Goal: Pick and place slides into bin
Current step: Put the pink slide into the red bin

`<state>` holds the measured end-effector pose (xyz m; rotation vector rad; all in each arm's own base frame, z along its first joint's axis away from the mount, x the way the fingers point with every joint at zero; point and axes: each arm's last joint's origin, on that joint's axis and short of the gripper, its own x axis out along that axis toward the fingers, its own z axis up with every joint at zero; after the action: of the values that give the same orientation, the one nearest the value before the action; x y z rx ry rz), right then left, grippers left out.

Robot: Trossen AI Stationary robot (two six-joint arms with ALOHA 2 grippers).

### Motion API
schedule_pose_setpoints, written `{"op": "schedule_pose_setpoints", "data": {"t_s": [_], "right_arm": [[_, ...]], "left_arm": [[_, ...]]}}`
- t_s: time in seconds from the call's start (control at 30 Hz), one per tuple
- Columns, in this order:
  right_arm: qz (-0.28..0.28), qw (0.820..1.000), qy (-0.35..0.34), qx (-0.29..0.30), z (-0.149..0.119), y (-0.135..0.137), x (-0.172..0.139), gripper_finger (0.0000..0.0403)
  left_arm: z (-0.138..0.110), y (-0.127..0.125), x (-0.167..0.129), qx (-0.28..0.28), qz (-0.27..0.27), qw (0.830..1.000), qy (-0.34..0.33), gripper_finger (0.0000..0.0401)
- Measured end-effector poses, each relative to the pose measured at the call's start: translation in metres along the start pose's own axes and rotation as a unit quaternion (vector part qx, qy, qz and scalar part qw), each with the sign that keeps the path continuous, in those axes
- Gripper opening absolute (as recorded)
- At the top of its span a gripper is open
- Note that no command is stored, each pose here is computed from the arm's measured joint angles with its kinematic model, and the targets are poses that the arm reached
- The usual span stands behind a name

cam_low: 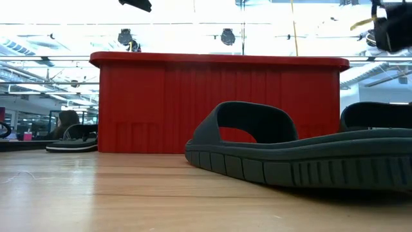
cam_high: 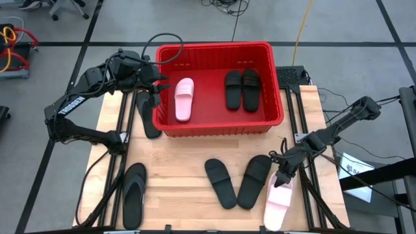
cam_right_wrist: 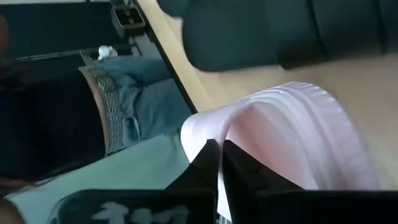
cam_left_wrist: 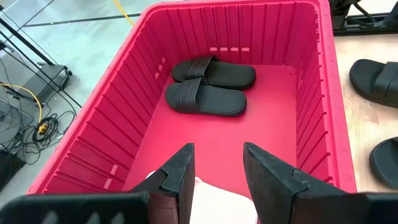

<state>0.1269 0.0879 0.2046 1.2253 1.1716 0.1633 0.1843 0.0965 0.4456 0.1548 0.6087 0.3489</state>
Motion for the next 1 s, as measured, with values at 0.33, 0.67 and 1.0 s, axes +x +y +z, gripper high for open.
{"op": "schedule_pose_setpoints", "data": {"t_s": [0.33,0.67,1.0], "right_arm": [[0.008,0.983,-0.157,-0.097,0.001,0.055,-0.042,0.0],[0.039,0.937,-0.283,-0.202,0.017,0.089,-0.068,0.0],[0.008,0.849,-0.437,-0.296,0.044,0.119,-0.125,0.0]], "left_arm": [[0.0,0.0,0.0,0.0,0.0,1.0,0.0,0.0134],[0.0,0.0,0.0,0.012,0.0,1.0,0.0,0.0134],[0.0,0.0,0.0,0.012,0.0,1.0,0.001,0.0134]]}}
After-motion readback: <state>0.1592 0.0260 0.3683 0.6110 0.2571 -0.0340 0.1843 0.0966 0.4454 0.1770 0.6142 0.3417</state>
